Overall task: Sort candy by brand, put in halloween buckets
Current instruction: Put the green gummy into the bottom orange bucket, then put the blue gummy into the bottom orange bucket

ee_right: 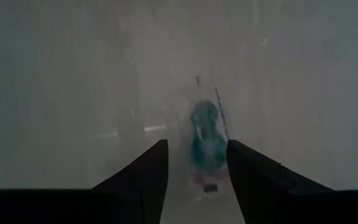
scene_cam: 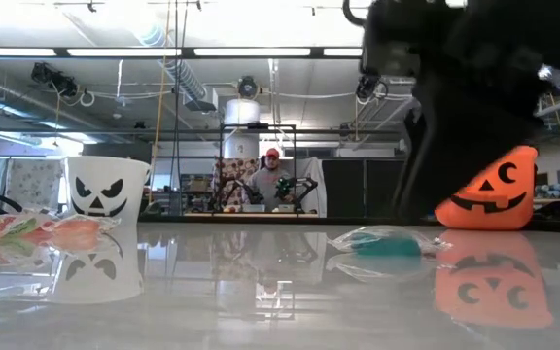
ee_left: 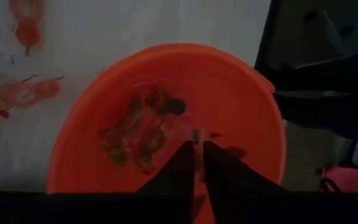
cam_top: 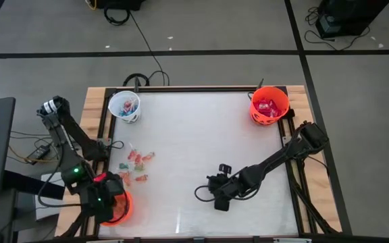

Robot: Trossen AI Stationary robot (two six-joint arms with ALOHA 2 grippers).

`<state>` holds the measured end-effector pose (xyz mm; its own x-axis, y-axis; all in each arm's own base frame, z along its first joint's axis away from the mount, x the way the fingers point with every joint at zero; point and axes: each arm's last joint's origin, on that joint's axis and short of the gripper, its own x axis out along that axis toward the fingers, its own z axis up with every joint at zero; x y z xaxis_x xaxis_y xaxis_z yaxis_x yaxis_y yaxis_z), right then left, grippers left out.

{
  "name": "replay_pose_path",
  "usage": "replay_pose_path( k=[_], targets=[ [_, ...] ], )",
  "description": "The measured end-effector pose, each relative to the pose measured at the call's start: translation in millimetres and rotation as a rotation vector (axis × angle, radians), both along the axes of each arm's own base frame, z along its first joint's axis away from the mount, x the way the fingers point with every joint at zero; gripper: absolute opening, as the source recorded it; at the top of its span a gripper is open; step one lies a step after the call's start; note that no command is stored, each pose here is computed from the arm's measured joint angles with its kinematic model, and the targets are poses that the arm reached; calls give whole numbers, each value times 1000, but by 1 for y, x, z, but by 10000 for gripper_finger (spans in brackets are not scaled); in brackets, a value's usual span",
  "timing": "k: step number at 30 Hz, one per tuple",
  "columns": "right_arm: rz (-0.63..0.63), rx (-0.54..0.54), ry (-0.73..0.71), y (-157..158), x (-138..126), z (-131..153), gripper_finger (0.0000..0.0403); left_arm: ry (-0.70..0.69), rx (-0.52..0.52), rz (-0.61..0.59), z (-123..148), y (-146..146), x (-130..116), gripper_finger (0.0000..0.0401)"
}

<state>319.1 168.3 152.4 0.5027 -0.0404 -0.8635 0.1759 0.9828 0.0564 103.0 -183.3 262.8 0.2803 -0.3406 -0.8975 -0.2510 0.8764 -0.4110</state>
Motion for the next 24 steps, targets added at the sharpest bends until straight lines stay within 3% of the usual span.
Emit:
replay_pose_path(
  k=[8, 15, 19, 24],
  targets=[
    [-7, 30, 65, -15, -9, -21, 162, 6, -7, 11, 0, 0, 0, 106],
    [-11, 63, 50, -20, -8, -25, 78, -30, 31, 82, 17, 4, 0, 101],
    [-5, 123, -33, -17, 3, -19, 13, -171, 60, 80, 40, 7, 3, 94],
    [-44, 230, -237, -17, 27, 1, 15, -286, 75, 72, 52, 14, 6, 90]
  ],
)
